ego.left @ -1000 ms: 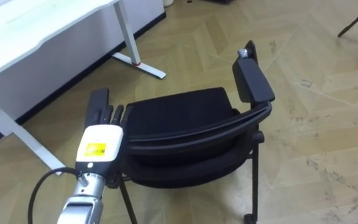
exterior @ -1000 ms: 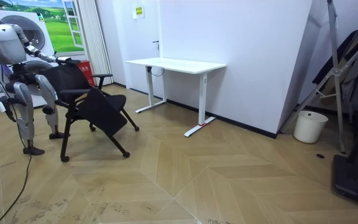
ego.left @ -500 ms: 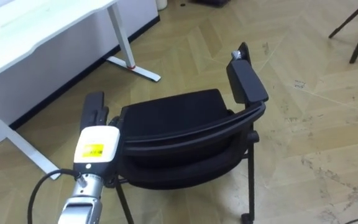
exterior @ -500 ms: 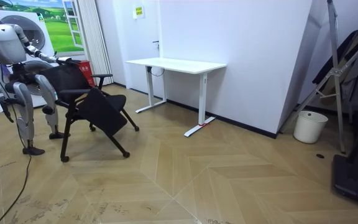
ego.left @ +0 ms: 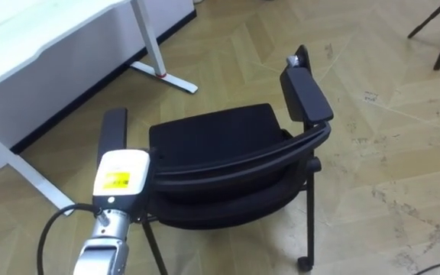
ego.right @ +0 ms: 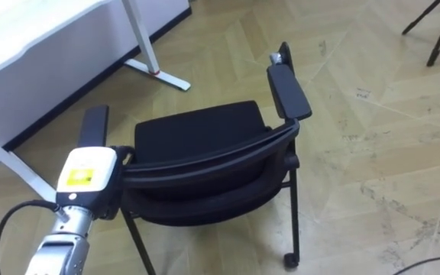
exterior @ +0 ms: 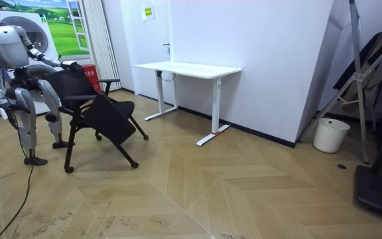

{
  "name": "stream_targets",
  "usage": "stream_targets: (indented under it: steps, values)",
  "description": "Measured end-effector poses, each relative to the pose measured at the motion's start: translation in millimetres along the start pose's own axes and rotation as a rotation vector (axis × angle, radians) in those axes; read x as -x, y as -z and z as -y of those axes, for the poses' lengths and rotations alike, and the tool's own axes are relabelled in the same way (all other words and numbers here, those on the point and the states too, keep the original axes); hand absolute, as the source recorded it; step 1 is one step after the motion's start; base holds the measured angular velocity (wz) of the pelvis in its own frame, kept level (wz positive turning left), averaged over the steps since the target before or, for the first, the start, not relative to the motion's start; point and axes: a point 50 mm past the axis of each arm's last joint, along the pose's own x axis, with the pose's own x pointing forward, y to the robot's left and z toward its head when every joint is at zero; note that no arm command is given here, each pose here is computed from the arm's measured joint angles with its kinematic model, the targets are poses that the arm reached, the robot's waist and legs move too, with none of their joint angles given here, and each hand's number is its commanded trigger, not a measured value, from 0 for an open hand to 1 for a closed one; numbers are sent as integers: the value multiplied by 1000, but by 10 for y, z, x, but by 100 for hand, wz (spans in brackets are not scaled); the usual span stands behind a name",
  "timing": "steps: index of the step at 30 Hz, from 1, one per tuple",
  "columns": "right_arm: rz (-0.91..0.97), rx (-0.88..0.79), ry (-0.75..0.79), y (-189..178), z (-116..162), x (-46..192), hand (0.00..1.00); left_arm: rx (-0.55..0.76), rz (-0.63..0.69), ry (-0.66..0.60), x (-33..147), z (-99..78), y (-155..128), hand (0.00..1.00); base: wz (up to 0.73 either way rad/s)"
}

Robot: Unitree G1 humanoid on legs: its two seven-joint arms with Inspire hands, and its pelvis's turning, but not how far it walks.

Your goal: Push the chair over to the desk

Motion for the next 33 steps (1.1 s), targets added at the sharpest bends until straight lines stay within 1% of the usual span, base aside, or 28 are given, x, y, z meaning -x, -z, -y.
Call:
stream_targets:
  steps: [3, 6, 10, 15, 19, 23, 26, 27, 29, 30, 32, 33]
  values:
    - [11, 6, -17, -40, -24, -1, 0, -9, -10, 0, -22, -13, 19, 100, 0]
    - [12, 5, -18, -33, 2, 0, 0, -15, -8, 5, -7, -23, 25, 100, 0]
    - [14, 6, -23, -41, 3, 0, 0, -38, 54, -8, 21, -13, -20, 100, 0]
    - [17, 7, -1, -44, 13, 0, 0, -46, 77, -11, 38, 4, -81, 100, -2]
    - [53, 49, 85, -128, 63, 5, 0, -47, 75, -16, 34, 1, -76, 100, 0]
    - [114, 83, 208, -277, 203, 29, 0, -45, 69, -20, 40, -1, -60, 100, 0]
    - [241, 186, 357, -545, 297, 95, 0, -46, 67, -31, 43, -6, -48, 100, 0]
    - [263, 201, 378, -591, 306, 108, 0, -44, 68, -32, 43, -7, -46, 100, 0]
    - [354, 263, 471, -794, 333, 174, 0, -46, 75, -41, 22, -30, -53, 100, -8]
    - [383, 279, 493, -855, 331, 198, 0, -47, 76, -43, 21, -39, -54, 100, -14]
    - [537, 351, 573, -1123, 279, 327, 0, -52, 76, -51, 23, -67, -44, 100, -17]
    - [574, 369, 590, -1182, 262, 361, 0, -56, 78, -51, 21, -72, -42, 100, -15]
